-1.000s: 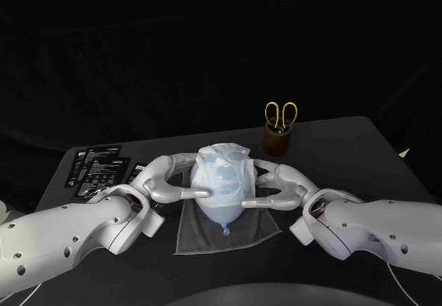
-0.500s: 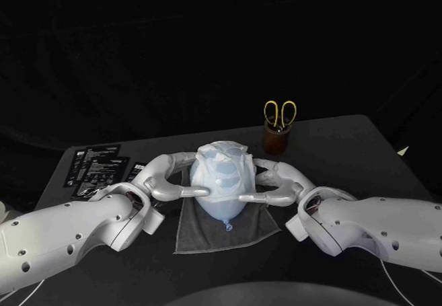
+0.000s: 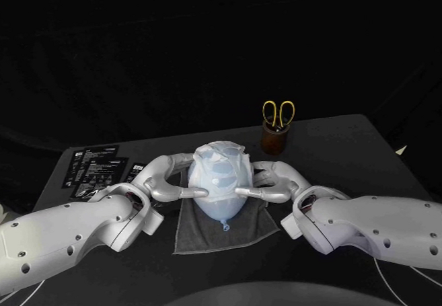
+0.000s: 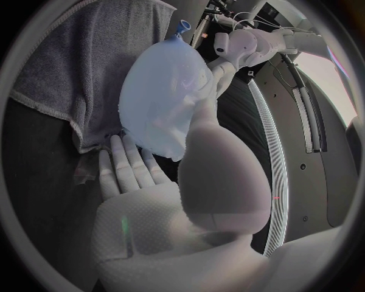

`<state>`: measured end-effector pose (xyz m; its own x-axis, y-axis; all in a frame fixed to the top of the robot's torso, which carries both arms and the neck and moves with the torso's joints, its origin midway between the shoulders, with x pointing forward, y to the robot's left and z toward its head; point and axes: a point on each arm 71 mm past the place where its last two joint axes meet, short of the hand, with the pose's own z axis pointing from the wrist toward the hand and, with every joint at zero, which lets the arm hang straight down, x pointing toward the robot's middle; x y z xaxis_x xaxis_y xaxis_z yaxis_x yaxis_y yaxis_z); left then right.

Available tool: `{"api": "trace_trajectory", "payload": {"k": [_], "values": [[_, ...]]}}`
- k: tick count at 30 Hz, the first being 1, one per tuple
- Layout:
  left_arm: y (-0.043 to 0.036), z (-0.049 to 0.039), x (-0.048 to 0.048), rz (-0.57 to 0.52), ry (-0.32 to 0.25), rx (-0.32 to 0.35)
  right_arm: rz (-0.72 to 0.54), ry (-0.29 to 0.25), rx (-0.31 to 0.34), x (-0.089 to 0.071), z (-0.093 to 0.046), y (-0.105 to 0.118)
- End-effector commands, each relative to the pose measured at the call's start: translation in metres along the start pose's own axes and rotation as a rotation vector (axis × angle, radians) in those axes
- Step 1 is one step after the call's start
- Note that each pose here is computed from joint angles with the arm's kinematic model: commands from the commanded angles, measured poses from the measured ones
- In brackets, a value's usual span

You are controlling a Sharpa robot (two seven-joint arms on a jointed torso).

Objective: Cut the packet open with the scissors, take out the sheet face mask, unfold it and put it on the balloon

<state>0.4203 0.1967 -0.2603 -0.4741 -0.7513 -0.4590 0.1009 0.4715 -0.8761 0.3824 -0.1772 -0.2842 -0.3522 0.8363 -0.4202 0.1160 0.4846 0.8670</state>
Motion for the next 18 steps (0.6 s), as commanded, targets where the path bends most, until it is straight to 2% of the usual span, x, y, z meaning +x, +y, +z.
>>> {"api": "trace_trajectory", "payload": {"k": [1,9,18], "values": [[0.0005,0.0003,0.0033,0.005,0.014,-0.012,0.020,0.016,-0.003,0.0037,-0.0004,0.0014],[0.0021,0.0011,0.0027,-0.006,0.008,-0.028,0.025,0.034,-0.003,0.0074,0.0009,0.0026],[0.0026,0.0014,0.0029,-0.020,0.006,-0.038,-0.006,0.019,0.014,0.0080,0.0053,0.0010]]}}
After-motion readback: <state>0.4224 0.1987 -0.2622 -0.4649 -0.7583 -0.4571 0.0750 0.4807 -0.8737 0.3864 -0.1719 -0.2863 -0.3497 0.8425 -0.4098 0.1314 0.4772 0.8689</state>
